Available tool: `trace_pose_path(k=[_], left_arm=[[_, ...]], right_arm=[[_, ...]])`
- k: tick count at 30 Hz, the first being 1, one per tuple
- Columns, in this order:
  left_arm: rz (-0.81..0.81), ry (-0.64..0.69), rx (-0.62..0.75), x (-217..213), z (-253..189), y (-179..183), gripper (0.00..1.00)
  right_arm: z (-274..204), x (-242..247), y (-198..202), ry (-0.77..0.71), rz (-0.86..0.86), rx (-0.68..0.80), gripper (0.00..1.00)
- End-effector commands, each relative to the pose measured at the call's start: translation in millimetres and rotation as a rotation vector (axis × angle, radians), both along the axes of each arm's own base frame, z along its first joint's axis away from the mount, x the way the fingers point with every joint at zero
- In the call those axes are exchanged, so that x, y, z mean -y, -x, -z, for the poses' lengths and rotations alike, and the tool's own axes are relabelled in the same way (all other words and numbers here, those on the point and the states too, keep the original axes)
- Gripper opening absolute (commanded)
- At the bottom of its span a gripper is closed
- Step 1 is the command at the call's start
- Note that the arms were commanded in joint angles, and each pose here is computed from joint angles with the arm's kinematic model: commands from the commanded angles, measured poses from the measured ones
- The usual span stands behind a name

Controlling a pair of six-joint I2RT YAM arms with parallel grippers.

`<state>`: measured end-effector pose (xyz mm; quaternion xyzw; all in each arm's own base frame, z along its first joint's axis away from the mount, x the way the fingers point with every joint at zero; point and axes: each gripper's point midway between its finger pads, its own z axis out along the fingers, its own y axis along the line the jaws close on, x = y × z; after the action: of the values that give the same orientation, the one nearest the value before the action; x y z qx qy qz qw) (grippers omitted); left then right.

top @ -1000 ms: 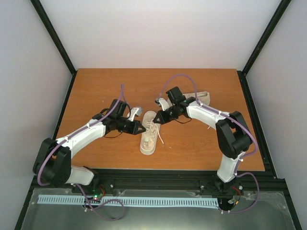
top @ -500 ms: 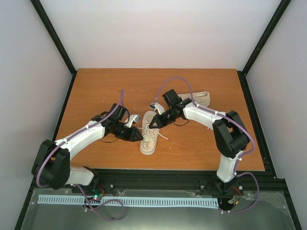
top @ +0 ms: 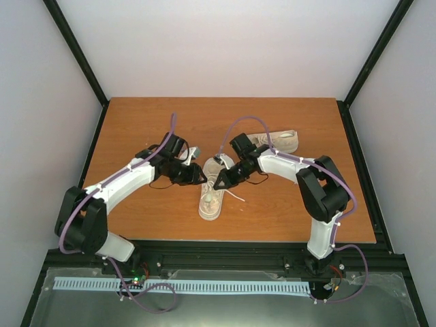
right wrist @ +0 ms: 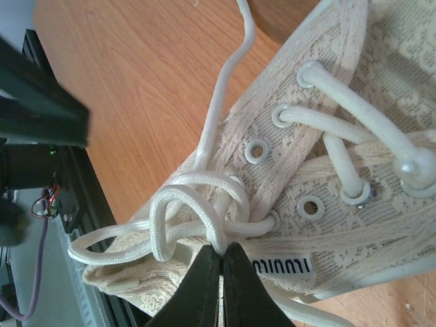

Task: Tie the shoes
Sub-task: Cross the shoelace with the shoelace.

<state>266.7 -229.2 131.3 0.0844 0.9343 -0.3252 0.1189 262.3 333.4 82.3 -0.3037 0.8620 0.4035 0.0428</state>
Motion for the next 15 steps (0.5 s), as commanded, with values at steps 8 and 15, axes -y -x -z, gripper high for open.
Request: trace_pose_path(k=[8,15], left_arm=[[0.000,0.026,-0.058,13,9,-16,0.30],[0.009,0.014,-0.116,11,24,-6,0.25]], right_arm=[[6,-2,2,-0.005,0.001,0.006,0.03],[4,-2,4,-0.012,0.003,0.002,0.03]])
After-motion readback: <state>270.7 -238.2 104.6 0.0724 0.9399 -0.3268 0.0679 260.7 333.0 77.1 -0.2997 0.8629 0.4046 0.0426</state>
